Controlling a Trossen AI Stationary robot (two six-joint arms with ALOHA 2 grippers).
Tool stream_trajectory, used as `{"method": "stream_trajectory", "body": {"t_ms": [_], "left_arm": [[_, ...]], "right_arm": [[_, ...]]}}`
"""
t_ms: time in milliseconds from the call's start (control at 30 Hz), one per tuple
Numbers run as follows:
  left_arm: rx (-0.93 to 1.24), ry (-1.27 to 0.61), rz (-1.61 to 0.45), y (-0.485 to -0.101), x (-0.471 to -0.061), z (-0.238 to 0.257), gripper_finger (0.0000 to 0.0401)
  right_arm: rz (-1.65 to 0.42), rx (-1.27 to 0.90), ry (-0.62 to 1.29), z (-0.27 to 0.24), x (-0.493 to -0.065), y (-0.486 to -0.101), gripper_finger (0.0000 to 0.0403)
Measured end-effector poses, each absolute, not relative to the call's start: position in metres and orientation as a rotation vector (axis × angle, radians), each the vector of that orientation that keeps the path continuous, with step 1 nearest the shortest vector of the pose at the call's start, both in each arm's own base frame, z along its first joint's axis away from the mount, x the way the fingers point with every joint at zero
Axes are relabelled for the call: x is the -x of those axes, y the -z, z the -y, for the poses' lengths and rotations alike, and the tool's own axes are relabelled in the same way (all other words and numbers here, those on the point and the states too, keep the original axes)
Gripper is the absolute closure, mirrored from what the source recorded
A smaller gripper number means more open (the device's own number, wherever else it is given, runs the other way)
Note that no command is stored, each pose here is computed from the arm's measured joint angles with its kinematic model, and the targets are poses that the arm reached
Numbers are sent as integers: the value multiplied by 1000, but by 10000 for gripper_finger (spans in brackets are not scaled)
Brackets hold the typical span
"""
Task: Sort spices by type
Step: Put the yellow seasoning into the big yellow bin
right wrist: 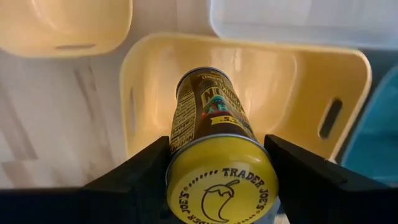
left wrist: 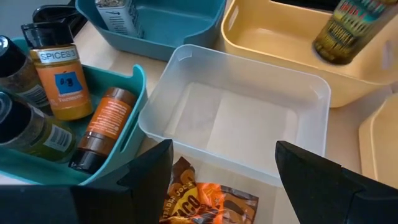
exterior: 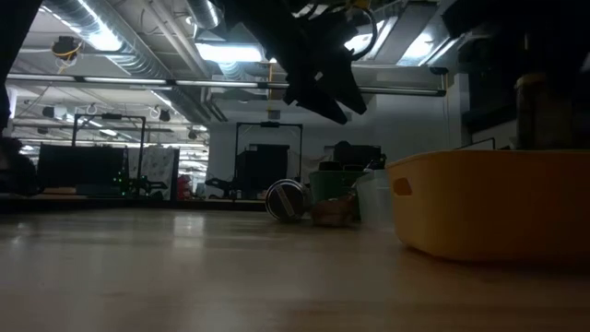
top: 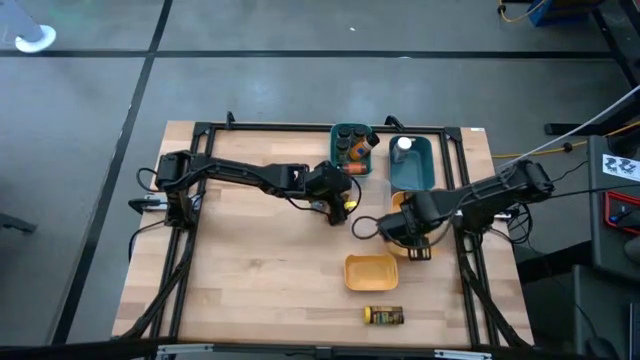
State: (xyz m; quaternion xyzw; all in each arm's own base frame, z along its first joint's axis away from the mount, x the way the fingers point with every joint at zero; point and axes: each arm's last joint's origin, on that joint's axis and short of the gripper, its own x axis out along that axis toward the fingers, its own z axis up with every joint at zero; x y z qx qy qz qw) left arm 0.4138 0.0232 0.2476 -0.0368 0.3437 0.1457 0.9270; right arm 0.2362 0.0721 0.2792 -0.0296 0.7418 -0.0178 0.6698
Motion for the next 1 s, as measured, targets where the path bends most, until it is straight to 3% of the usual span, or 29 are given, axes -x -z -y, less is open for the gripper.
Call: {"method": "stream_trajectory", "body": {"t_ms": [400,1000], "left_arm": [[51,-276,-708,-248,-414,-17,136],[51,-277,-708,-248,-414,-17,136]], "right_arm": [[-1689,42,31,-56,-238,-245,154],[-1598,25,13,-58,-246,-235,130]]}}
